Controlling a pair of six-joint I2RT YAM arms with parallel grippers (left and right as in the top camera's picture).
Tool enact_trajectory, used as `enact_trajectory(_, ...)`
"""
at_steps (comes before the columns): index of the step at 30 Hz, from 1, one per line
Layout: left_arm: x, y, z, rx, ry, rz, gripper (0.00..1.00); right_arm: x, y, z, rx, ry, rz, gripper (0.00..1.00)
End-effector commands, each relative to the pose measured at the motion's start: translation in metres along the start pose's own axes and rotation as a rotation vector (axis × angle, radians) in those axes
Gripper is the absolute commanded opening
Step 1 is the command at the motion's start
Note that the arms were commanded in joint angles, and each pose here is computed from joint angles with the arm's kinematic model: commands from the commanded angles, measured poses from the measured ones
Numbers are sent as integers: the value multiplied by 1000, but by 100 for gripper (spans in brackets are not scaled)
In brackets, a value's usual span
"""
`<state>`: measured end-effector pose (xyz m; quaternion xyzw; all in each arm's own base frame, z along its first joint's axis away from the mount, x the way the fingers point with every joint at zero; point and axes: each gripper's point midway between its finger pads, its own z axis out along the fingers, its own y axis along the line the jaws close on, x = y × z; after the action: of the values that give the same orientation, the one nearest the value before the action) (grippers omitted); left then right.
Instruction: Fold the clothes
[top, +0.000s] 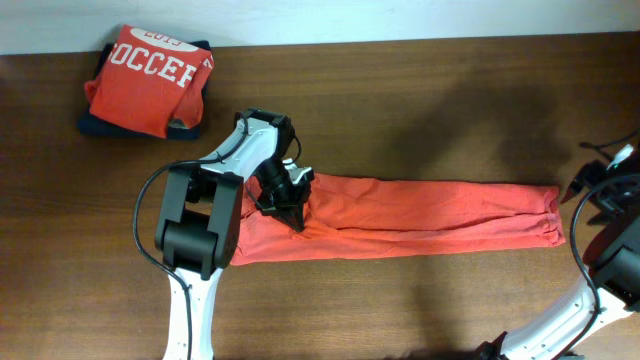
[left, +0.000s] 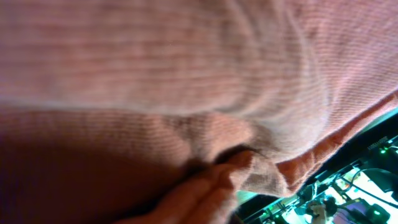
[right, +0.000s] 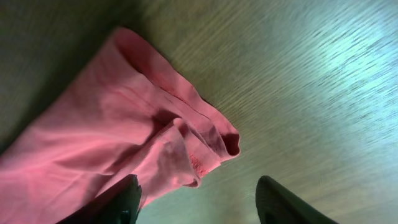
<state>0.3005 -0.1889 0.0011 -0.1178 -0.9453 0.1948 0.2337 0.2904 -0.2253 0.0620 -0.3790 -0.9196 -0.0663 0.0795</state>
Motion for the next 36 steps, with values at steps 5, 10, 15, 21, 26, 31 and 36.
enact_trajectory(5, -3, 29, 9, -99, 9, -18, 13, 17, 7, 44, 18, 49, -152, 71)
enact_trajectory(10, -4, 29, 9, -98, 8, -18, 13, 23, 18, 81, 30, 37, -241, 75)
enact_trajectory(15, -4, 29, 9, -99, 5, -16, 14, 29, 23, 112, 35, 20, -268, 55)
enact_trajectory(21, -8, 22, 5, -66, -11, -10, 13, 16, 27, 102, 31, -21, -260, 4)
enact_trajectory(26, -33, -14, -23, 58, -114, 47, 13, 5, 31, 78, 29, -37, -262, 4)
enact_trajectory(31, -54, -49, -82, 88, -259, 131, 18, -8, 37, 55, 21, -77, -266, 4)
enact_trajectory(36, -58, -81, -155, 85, -426, 216, 24, -21, 37, 41, 39, -124, -269, 4)
